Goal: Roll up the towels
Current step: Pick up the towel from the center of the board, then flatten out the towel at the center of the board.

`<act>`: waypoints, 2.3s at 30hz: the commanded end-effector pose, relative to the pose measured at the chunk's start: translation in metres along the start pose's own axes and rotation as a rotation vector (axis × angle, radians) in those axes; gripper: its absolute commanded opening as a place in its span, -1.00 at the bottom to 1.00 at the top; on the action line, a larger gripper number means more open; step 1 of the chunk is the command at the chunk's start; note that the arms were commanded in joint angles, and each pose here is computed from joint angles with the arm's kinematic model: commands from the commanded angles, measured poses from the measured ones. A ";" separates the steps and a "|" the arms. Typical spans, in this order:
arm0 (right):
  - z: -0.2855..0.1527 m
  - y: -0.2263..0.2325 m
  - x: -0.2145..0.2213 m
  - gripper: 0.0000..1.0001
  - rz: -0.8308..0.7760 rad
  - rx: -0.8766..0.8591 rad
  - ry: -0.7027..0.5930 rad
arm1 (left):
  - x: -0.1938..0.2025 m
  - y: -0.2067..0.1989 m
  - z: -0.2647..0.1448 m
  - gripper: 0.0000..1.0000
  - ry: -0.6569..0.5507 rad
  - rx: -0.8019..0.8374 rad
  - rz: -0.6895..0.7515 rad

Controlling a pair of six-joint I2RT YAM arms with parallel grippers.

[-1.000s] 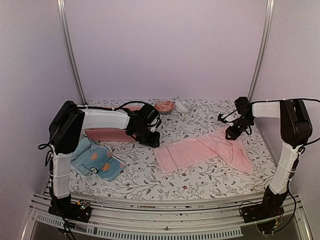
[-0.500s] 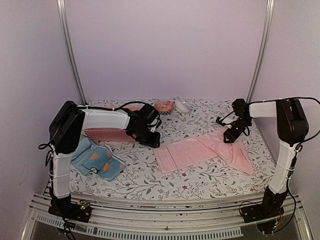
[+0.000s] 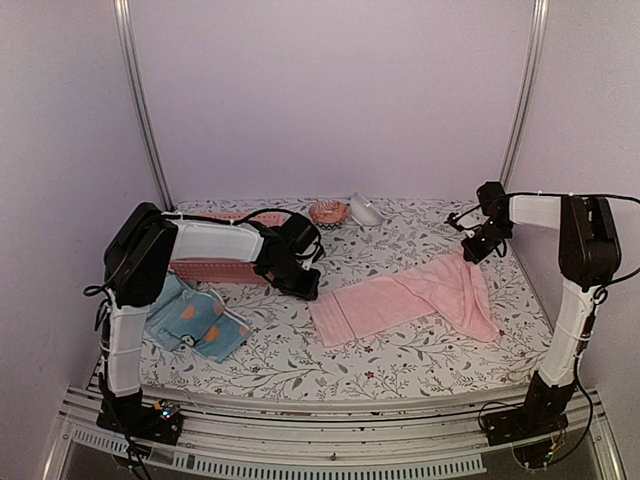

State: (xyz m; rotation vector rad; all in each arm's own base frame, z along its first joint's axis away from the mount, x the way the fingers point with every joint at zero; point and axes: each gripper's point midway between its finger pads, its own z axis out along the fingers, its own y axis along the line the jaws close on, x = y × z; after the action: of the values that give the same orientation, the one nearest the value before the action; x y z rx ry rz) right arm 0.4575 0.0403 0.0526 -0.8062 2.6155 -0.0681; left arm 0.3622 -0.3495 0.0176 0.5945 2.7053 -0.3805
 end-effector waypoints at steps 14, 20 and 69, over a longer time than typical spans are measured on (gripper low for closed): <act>-0.010 -0.022 0.013 -0.94 0.153 -0.060 -0.044 | -0.011 -0.012 -0.009 -1.00 -0.023 0.048 0.004; -0.021 -0.034 0.001 -0.95 0.169 -0.060 -0.094 | -0.057 -0.023 -0.070 -1.00 -0.206 0.044 0.078; -0.069 -0.020 0.037 -0.94 0.284 -0.229 -0.245 | 0.012 0.029 -0.017 -0.16 -0.028 -0.221 -0.057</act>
State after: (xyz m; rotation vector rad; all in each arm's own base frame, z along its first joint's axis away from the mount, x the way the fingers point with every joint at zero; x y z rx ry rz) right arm 0.4090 -0.0067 0.1034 -0.4632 2.5234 0.3509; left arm 0.3480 -0.3144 0.0244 0.5036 2.6989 -0.1254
